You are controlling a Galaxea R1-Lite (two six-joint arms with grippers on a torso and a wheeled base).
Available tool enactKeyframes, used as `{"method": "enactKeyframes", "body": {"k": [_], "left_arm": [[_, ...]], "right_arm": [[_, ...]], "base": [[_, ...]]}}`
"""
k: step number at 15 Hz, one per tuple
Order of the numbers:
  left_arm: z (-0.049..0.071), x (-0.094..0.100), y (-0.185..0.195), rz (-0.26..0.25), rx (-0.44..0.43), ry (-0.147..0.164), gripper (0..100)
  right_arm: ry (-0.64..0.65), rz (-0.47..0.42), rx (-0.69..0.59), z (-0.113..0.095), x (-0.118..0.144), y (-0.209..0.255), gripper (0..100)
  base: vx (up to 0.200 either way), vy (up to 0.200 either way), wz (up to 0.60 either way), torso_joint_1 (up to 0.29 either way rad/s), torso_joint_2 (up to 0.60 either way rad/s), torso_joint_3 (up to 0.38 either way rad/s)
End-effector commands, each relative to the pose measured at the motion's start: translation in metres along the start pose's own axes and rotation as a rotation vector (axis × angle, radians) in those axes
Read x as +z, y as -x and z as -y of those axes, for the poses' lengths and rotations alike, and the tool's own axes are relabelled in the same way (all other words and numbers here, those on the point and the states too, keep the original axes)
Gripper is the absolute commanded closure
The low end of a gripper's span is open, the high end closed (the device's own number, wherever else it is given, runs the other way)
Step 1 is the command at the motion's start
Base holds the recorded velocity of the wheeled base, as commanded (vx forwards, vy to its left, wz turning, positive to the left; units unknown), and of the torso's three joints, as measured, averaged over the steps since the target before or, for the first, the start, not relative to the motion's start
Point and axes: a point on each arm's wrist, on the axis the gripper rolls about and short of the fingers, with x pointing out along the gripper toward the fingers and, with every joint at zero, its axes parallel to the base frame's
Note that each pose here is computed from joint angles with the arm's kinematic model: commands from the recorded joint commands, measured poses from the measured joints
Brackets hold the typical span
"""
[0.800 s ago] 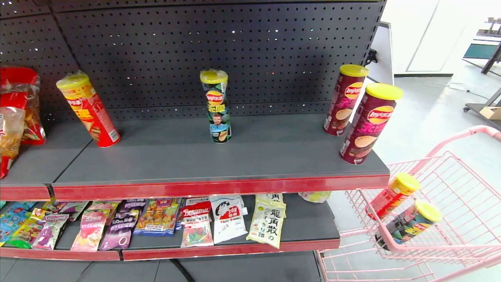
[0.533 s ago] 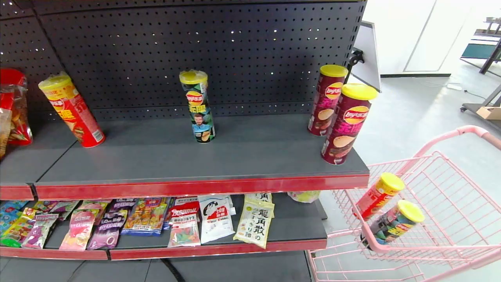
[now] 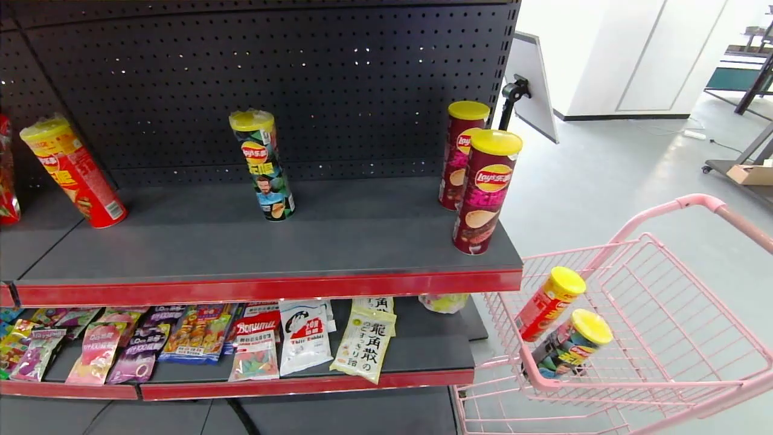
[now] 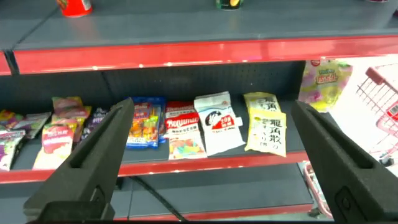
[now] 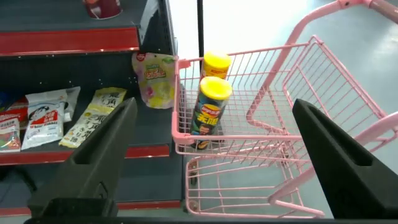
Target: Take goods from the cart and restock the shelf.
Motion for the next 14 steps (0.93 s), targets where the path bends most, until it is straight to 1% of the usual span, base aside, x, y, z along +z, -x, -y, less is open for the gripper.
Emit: {"method": "enactKeyframes", "body": {"k": [1,9,14], "left_arm": [[0.0000,0.0000,-0.0001,-0.001,0.002,0.000,0],[0.0001,0.0000,-0.0001,-0.001,0.000,0.000,0],[0.0001,0.0000,-0.0001,-0.001,0.000,0.000,0]], "right_arm": [[0.000,-0.001,-0.001,0.0001,-0.0002,0.0000,0],[-0.002,-0.001,-0.001,0.0001,-0.0002,0.0000,0],[-0.002,-0.001,0.001,0.0000,-0.0002,0.0000,0]], "base": [[0.000,0.000,-0.60,-0.002,0.00,0.007],[0.000,0.000,-0.60,0.004,0.00,0.000],[0.000,0.000,0.00,0.000,0.00,0.000]]}}
